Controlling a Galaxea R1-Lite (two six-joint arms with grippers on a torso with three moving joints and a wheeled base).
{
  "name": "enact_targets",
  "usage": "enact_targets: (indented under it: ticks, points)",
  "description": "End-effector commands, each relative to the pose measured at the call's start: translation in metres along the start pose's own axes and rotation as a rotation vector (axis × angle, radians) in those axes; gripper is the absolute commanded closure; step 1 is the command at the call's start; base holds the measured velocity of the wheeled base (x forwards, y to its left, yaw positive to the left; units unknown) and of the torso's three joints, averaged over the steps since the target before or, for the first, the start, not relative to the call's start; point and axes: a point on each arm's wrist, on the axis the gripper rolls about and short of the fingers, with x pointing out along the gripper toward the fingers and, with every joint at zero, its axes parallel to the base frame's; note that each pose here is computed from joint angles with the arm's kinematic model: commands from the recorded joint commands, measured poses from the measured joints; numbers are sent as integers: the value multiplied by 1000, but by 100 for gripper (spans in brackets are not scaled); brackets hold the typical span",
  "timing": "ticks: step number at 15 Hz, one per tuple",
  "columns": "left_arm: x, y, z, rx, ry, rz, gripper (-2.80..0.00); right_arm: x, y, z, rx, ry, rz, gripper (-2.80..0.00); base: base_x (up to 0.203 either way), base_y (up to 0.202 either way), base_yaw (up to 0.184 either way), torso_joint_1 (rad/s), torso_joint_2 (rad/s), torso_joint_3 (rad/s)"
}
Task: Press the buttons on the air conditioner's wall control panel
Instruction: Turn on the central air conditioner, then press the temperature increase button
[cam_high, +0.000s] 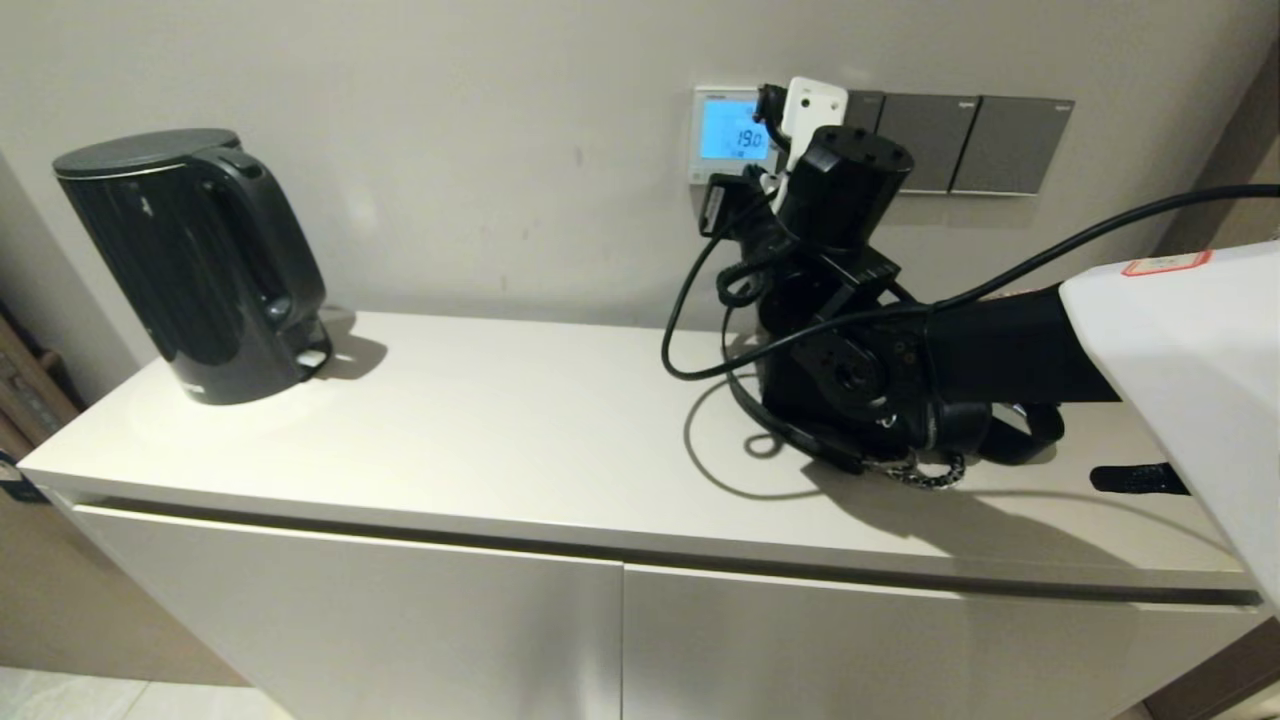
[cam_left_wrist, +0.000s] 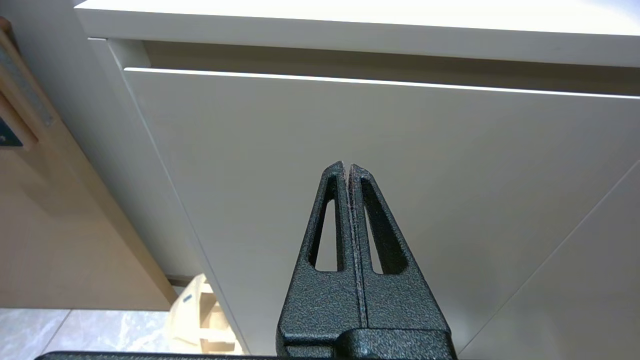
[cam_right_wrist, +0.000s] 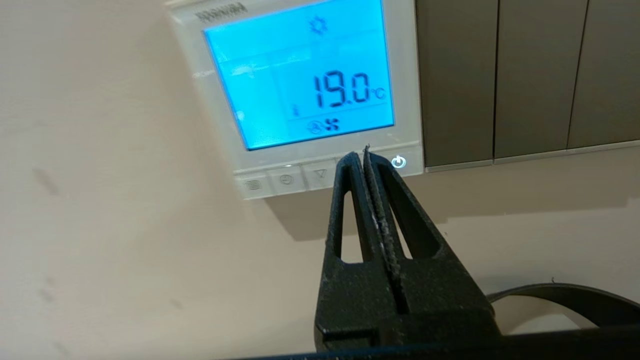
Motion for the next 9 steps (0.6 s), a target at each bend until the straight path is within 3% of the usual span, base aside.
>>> enact_targets:
  ticks: [1,9]
  points:
    - [0,0,0,0,1,1,0,1,1,-5,-2,3,-2,0,0,0,0,0,0,0]
    - [0,0,0,0,1,1,0,7,0,-17,-13,12,-5,0,0,0,0,0,0,0]
